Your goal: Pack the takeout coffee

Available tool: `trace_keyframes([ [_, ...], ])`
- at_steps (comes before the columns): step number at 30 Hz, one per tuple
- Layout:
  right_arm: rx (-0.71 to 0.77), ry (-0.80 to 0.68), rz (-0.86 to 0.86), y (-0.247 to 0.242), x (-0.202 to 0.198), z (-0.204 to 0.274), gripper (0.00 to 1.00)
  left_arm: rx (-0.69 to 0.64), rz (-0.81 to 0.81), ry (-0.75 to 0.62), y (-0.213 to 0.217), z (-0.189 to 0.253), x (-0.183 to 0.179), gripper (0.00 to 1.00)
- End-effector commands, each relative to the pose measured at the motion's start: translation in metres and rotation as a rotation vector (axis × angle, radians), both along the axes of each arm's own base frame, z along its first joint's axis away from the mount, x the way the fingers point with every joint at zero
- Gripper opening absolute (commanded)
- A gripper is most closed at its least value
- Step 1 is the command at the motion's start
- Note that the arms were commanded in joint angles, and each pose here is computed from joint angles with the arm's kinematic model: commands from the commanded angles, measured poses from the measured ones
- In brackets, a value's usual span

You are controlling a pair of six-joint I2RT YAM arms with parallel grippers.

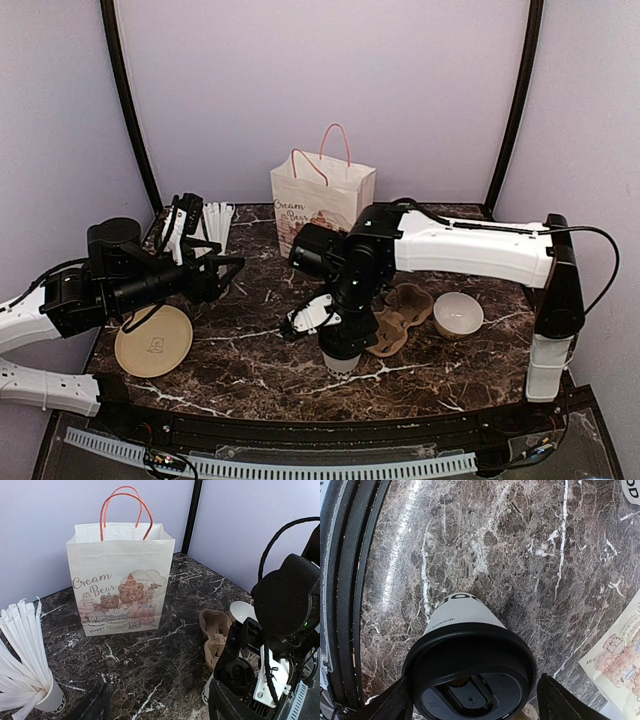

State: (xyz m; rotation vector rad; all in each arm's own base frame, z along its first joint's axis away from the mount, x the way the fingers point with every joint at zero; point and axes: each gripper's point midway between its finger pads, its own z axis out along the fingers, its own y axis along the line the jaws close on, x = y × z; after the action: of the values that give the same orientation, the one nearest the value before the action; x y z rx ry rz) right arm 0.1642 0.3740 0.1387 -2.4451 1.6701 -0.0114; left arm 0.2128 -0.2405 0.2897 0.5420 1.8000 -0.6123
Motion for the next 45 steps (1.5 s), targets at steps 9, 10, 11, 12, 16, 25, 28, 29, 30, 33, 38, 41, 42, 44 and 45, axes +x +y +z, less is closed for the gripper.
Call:
trace_keyframes([
  [9, 0.101, 0.068, -0.014, -0.021, -0.013, 0.039, 0.99, 0.003, 0.011, 0.2, -0.014, -0.039, 0.001, 0.71],
  [10, 0.113, 0.082, -0.021, -0.024, -0.014, 0.042, 0.98, 0.0, -0.014, 0.241, -0.023, -0.045, 0.0, 0.71],
  [11, 0.124, 0.097, -0.031, -0.028, -0.015, 0.045, 0.99, -0.001, -0.025, 0.264, -0.027, -0.049, -0.001, 0.69],
  [12, 0.143, 0.114, -0.054, -0.032, -0.011, 0.049, 0.98, -0.005, -0.052, 0.308, -0.037, -0.056, -0.003, 0.68],
  [16, 0.327, 0.246, -0.202, -0.034, 0.011, 0.07, 0.87, -0.022, -0.133, 0.452, -0.063, -0.081, -0.013, 0.63],
  [25, 0.613, 0.699, -0.604, -0.054, 0.038, 0.051, 0.52, -0.101, -0.204, 0.702, -0.099, -0.113, -0.026, 0.6],
  [28, 0.652, 0.791, -0.703, -0.058, 0.051, 0.04, 0.47, -0.114, -0.226, 0.762, -0.108, -0.122, -0.029, 0.57],
  [29, 0.654, 0.816, -0.723, -0.059, 0.055, 0.037, 0.47, -0.118, -0.223, 0.78, -0.11, -0.125, -0.028, 0.56],
  [30, 0.654, 0.839, -0.736, -0.059, 0.057, 0.034, 0.47, -0.119, -0.235, 0.797, -0.112, -0.126, -0.031, 0.55],
  [33, 0.635, 0.888, -0.752, -0.057, 0.059, 0.025, 0.46, -0.175, -0.276, 0.848, -0.121, -0.127, -0.034, 0.53],
  [38, 0.619, 0.958, -0.773, -0.051, 0.06, 0.015, 0.42, -0.204, -0.303, 0.903, -0.125, -0.134, -0.041, 0.5],
  [41, 0.602, 0.974, -0.776, -0.05, 0.06, 0.01, 0.4, -0.201, -0.321, 0.922, -0.13, -0.138, -0.042, 0.48],
  [42, 0.598, 0.987, -0.772, -0.05, 0.058, 0.009, 0.39, -0.199, -0.325, 0.923, -0.131, -0.137, -0.042, 0.46],
  [44, 0.591, 1.011, -0.764, -0.049, 0.054, 0.008, 0.38, -0.188, -0.33, 0.936, -0.133, -0.141, -0.042, 0.45],
  [45, 0.584, 1.02, -0.761, -0.049, 0.052, 0.006, 0.38, -0.181, -0.329, 0.944, -0.134, -0.145, -0.042, 0.44],
])
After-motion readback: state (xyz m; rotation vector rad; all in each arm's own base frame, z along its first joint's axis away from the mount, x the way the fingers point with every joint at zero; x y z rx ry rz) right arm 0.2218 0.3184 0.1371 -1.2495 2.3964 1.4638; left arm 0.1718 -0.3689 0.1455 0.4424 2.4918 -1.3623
